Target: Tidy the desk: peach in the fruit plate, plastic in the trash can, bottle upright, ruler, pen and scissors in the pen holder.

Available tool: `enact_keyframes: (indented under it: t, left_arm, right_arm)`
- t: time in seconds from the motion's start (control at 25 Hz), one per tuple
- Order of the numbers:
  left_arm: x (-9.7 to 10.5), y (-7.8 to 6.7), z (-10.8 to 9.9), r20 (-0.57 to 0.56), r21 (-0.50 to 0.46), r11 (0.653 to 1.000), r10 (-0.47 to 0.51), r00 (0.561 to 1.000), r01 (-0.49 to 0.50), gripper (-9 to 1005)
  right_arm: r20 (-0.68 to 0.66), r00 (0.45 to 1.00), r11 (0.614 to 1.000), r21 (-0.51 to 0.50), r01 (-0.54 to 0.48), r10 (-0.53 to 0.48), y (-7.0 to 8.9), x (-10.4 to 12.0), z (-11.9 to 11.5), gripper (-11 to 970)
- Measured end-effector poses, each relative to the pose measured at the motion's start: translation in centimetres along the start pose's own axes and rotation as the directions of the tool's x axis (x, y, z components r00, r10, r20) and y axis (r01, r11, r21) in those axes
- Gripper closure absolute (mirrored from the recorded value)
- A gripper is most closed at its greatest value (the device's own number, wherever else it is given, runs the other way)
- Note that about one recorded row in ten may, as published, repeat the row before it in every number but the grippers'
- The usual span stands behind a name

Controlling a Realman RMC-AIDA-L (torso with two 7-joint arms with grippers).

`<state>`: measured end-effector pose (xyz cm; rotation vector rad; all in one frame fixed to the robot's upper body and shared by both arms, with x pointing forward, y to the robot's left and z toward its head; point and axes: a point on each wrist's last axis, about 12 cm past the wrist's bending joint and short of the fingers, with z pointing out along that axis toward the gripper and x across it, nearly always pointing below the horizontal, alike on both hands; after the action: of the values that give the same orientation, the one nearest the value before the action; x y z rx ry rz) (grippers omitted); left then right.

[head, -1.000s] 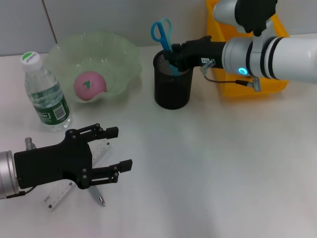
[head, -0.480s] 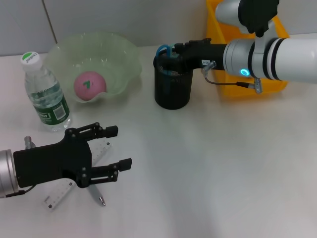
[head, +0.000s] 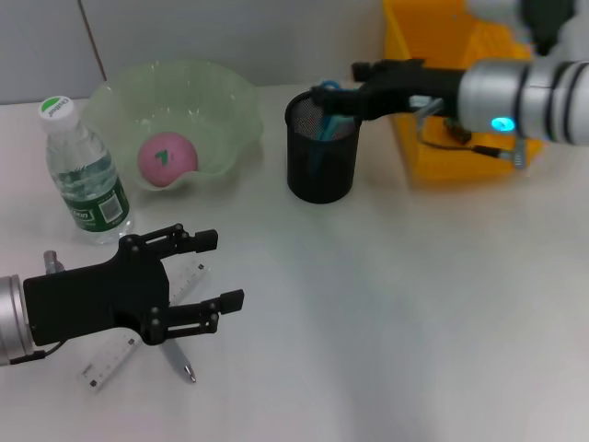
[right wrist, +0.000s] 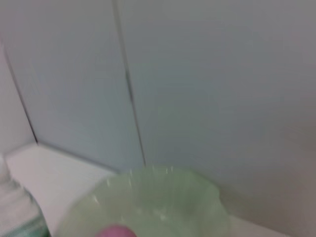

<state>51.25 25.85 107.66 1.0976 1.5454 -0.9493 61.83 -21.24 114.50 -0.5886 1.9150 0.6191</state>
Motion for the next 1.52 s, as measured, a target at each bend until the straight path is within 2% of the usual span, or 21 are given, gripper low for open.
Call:
enact_keyframes:
  t: [0.08, 0.12, 0.24, 0.28, 0.4, 0.48, 0.8, 1.08, 1.4, 1.52]
  left_arm:
    - [0.0, 0.0, 0.0, 0.007, -0.003, 1.0, -0.006, 1.0, 0.006, 196]
    - [-0.1, 0.0, 0.0, 0.009, -0.004, 1.0, -0.009, 1.0, 0.009, 196]
    - [-0.2, 0.1, 0.1, 0.015, -0.006, 1.0, -0.018, 1.0, 0.019, 197]
    - [-0.2, 0.1, 0.1, 0.018, -0.005, 1.0, -0.022, 1.0, 0.023, 197]
    - [-0.3, 0.1, 0.1, 0.023, -0.002, 1.0, -0.027, 0.999, 0.027, 197]
    - [-0.5, 0.0, 0.1, 0.034, 0.006, 0.999, -0.033, 0.999, 0.032, 197]
    - [-0.6, 0.3, 0.1, 0.032, -0.001, 0.998, -0.067, 0.997, 0.067, 197]
    - [-0.6, 0.6, 0.1, 0.013, -0.025, 0.994, -0.109, 0.994, 0.109, 197]
    - [-0.9, 0.9, -0.2, 0.0, -0.039, 0.992, -0.124, 0.992, 0.124, 197]
    - [-0.9, 1.4, -0.2, -0.041, -0.065, 0.987, -0.153, 0.987, 0.15, 197]
  right_arm:
    - [0.095, 0.995, 0.998, -0.056, -0.031, 0.036, -1.1, 0.2, -2.1, 199]
    - [0.095, 0.995, 0.998, -0.056, -0.031, 0.036, -1.1, 0.2, -2.1, 195]
    - [0.19, 0.979, 0.991, -0.127, -0.054, 0.077, -2.5, 1.0, -4.5, 181]
    - [0.222, 0.97, 0.984, -0.167, -0.059, 0.095, -3.4, 1.6, -5.9, 177]
    - [0.227, 0.968, 0.976, -0.21, -0.063, 0.111, -4.2, 2.5, -7.0, 177]
    - [0.187, 0.977, 0.954, -0.296, -0.043, 0.102, -4.4, 3.8, -8.3, 177]
    - [0.009, 1.0, 0.906, -0.422, -0.018, 0.024, -3.8, 6.6, -10.9, 178]
    - [-0.099, 0.994, 0.869, -0.495, -0.01, -0.044, -2.8, 7.8, -11.5, 179]
    - [-0.124, 0.99, 0.861, -0.508, -0.008, -0.065, -2.6, 8.1, -11.6, 179]
    - [-0.131, 0.989, 0.862, -0.507, -0.008, -0.068, -2.6, 8.2, -11.5, 180]
